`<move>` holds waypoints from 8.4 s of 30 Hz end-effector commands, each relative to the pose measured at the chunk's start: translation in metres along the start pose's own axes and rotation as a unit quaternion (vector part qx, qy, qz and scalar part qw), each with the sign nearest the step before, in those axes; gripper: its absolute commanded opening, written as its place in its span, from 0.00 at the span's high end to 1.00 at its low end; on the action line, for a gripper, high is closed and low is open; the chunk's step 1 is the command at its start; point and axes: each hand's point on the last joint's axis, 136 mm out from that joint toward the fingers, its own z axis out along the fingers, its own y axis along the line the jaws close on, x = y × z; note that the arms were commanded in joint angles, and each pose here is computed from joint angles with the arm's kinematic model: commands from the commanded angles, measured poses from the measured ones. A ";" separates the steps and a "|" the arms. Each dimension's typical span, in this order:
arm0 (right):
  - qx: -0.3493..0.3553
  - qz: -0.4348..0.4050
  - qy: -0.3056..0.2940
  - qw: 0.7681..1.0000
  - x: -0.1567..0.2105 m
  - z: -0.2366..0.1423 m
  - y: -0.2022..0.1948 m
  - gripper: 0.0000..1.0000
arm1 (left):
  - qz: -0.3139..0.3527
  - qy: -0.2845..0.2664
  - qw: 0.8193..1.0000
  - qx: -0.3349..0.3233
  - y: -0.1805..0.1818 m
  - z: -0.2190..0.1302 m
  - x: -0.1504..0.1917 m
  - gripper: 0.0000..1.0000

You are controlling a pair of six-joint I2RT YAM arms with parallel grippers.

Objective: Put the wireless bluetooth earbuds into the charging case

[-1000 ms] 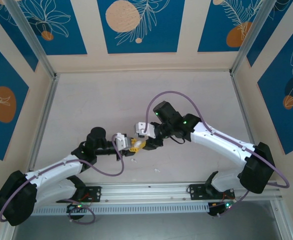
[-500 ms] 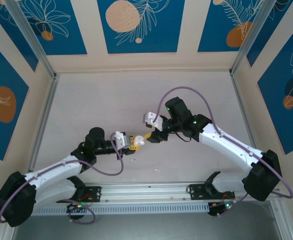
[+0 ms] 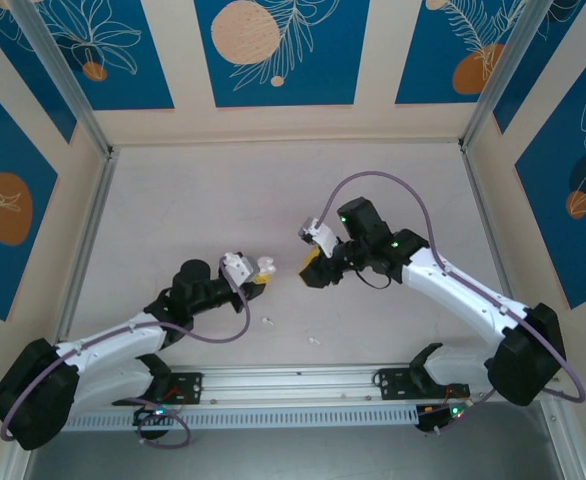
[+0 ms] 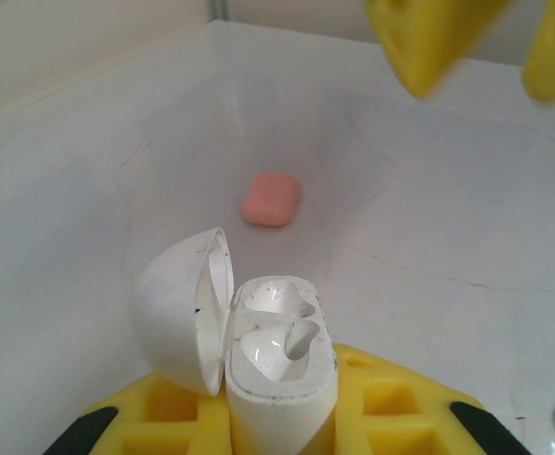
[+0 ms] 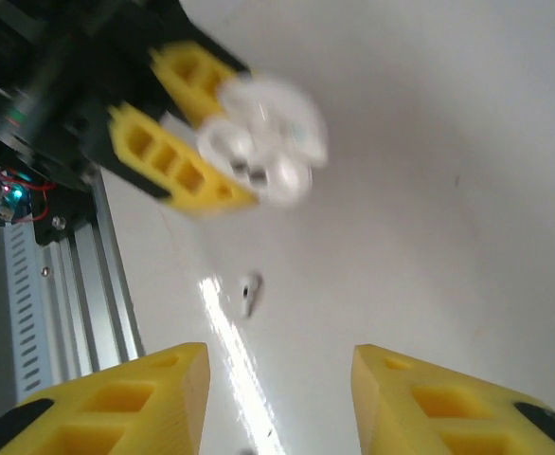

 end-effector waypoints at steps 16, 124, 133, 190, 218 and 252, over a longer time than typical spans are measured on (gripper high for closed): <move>0.127 0.220 0.329 0.909 0.149 0.057 0.023 0.61 | -0.051 0.023 0.998 -0.032 0.007 -0.007 0.019 0.80; 0.138 0.198 -0.051 0.969 0.038 0.057 -0.064 0.87 | -0.055 -0.004 0.993 0.108 -0.033 0.031 0.034 0.81; 0.079 0.153 -0.145 0.974 0.002 0.037 -0.049 0.87 | -0.060 -0.053 0.984 0.156 -0.045 0.042 0.022 0.81; 0.022 0.053 -0.232 0.971 -0.015 0.019 -0.011 0.87 | -0.091 -0.136 0.967 0.194 -0.047 0.046 -0.027 0.81; 0.035 0.022 -0.276 0.960 -0.037 -0.001 -0.005 0.87 | -0.095 -0.137 0.965 0.201 -0.049 0.044 -0.028 0.81; -0.004 0.026 -0.247 0.969 -0.016 0.011 0.010 0.86 | -0.082 -0.169 0.965 0.182 -0.044 0.033 -0.049 0.80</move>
